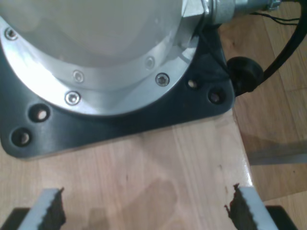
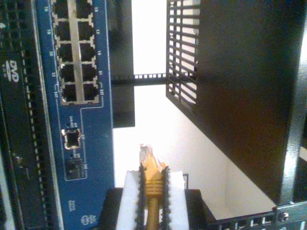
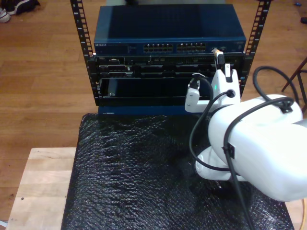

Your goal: Grab the cable and plug it in

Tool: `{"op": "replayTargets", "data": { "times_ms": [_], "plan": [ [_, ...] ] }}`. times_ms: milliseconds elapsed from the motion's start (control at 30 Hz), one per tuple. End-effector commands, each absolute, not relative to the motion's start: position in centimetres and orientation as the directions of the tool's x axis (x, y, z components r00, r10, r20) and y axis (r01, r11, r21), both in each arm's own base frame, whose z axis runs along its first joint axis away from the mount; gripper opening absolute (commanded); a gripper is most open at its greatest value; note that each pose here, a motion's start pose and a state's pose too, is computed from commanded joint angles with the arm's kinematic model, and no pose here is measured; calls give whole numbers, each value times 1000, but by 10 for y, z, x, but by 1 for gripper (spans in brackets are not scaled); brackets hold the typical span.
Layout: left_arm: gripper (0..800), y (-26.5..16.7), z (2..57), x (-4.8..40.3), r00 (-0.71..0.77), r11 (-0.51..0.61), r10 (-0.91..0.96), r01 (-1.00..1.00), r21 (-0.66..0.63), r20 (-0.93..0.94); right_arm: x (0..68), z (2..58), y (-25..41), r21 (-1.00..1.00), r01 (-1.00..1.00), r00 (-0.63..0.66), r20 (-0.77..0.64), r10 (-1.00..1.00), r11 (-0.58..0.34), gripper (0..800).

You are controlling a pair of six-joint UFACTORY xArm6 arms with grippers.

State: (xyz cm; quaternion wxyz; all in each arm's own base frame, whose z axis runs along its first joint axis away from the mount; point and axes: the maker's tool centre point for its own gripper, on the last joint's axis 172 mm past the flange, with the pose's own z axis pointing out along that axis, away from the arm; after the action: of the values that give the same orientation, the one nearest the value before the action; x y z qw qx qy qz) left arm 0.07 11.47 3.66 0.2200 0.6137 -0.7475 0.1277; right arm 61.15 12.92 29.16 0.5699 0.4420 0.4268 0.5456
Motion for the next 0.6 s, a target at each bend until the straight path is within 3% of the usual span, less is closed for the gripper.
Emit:
{"op": "replayTargets", "data": {
  "times_ms": [600],
  "plan": [
    [800, 114, 36, 1, -150, 214, -860, -974, 79, 487, 636, 278, 150, 963, -270, 58, 14, 998, 2, 0]
  ]
}}
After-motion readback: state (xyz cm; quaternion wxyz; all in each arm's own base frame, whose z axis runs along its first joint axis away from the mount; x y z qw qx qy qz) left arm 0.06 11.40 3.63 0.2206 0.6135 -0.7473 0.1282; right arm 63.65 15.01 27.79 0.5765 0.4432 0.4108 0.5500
